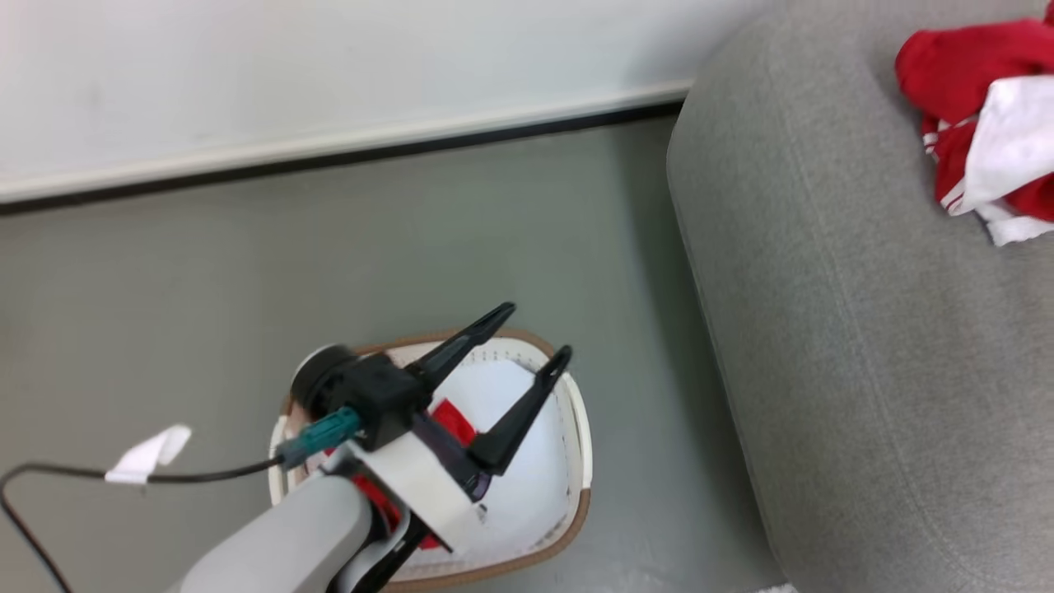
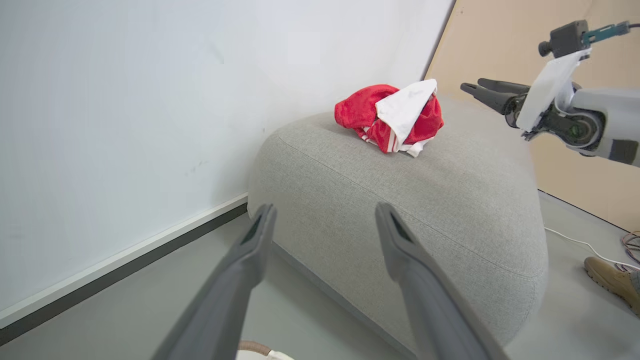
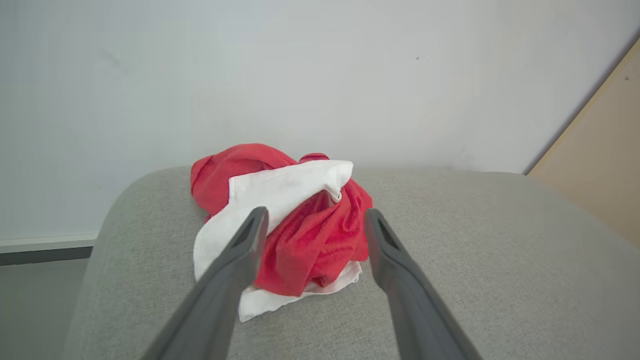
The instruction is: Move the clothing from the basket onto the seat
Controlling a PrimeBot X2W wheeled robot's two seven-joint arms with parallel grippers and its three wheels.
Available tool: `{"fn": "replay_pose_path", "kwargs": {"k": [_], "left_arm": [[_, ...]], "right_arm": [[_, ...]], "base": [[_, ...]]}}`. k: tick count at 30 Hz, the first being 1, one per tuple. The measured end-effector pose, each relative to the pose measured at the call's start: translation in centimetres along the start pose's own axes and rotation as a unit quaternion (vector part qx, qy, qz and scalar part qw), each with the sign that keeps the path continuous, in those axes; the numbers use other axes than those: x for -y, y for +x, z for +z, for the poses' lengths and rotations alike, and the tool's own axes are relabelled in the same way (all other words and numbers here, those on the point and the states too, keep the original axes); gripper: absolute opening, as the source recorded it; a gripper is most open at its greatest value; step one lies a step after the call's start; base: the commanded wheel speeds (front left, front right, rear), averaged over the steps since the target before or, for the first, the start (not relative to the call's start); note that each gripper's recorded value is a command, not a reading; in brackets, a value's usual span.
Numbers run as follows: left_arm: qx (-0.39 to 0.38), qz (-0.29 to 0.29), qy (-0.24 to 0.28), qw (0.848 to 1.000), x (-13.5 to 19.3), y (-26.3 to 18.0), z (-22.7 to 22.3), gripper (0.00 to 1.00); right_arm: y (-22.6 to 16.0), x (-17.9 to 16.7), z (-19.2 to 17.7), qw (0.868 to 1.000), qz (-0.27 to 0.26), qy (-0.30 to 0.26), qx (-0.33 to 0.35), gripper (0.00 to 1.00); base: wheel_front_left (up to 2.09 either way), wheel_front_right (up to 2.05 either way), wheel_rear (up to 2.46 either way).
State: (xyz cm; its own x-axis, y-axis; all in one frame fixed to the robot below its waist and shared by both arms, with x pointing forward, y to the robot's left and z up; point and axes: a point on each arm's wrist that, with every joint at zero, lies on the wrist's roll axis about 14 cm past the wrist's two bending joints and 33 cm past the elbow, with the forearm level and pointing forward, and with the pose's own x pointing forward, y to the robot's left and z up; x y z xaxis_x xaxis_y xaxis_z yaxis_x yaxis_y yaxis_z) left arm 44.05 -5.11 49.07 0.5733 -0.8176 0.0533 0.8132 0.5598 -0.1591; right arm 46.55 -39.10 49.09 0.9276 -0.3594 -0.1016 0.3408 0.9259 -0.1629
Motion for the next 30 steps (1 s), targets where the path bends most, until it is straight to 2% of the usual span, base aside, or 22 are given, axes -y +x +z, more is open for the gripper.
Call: {"fn": "replay_pose_path", "kwargs": {"k": [6,11,16,20,30], "left_arm": [[0.005,0.079,0.001,0.997,-1.3,-3.5,1.3,1.0],[0.021,0.16,0.012,0.987,-3.2,-7.2,2.9,1.0],[0.02,0.247,0.016,0.969,-5.2,-12.3,2.9,1.0],[0.016,0.317,0.017,0.948,-6.6,-16.6,2.5,1.0],[0.028,0.415,0.025,0.909,-6.6,-24.0,2.1,1.0]], "right_arm": [[-4.6,-2.9,2.6,0.997,0.049,0.023,0.061,1.0],[-8.4,-5.7,3.4,0.992,0.082,0.045,0.085,1.0],[-11.6,-8.4,4.0,0.986,0.106,0.079,0.105,1.0],[-13.6,-10.1,4.2,0.981,0.127,0.092,0.113,1.0],[-17.8,-13.4,2.4,0.972,0.182,0.109,0.101,1.0]], "base": [[0.0,0.0,0.0],[0.0,0.0,0.0],[0.0,0.0,0.0],[0.0,0.0,0.0],[0.0,0.0,0.0]]}}
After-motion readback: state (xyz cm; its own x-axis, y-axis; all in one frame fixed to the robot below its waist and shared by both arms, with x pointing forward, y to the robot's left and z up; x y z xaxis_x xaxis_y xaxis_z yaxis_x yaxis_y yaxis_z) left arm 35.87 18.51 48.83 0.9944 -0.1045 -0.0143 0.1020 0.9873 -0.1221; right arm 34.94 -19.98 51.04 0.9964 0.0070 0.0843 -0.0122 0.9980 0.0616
